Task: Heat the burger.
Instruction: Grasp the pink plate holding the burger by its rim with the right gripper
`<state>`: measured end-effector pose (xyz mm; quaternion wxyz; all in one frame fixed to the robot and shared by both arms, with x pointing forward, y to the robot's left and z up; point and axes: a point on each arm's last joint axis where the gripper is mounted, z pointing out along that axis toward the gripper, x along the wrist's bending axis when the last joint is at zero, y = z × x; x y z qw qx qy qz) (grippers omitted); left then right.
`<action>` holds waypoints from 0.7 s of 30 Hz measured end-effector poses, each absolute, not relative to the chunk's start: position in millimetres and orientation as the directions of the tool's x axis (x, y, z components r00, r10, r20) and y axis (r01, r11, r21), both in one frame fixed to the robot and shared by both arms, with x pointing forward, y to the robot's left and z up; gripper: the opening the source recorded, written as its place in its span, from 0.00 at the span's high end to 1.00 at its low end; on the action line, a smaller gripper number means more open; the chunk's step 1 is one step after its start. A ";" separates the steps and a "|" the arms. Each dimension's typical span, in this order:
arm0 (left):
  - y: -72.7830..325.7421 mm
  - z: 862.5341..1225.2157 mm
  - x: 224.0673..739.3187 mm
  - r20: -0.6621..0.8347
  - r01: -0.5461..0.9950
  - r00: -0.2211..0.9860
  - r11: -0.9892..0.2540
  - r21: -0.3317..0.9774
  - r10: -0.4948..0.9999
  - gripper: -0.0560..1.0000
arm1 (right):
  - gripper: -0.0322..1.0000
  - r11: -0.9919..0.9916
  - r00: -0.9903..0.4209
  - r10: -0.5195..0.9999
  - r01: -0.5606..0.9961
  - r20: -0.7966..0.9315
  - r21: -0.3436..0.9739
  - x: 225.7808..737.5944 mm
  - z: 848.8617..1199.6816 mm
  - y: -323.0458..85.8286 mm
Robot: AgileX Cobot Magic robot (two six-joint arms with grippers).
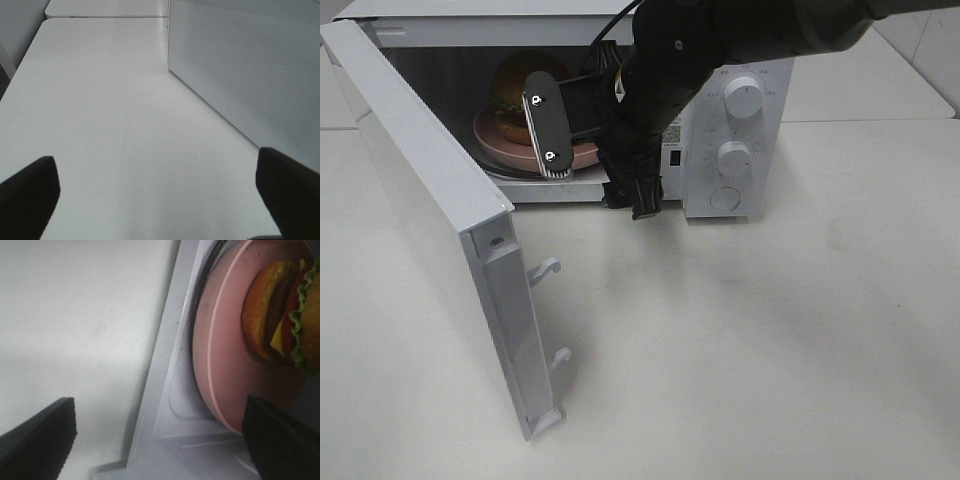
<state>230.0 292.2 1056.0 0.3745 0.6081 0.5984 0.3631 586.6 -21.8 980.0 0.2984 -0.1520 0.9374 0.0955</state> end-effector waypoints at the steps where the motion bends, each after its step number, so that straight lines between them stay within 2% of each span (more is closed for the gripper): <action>1: 292.2 1056.0 230.0 -0.007 0.456 0.020 -0.003 0.890 1.000 0.01 | 0.12 0.936 -0.776 -0.228 -0.342 -0.588 0.088 586.6 980.0 -21.8; 21: 292.2 1056.0 230.0 -0.007 0.456 0.020 -0.003 0.890 1.000 0.01 | 0.17 0.951 -0.793 -0.131 -0.270 -0.596 0.150 637.0 937.4 20.1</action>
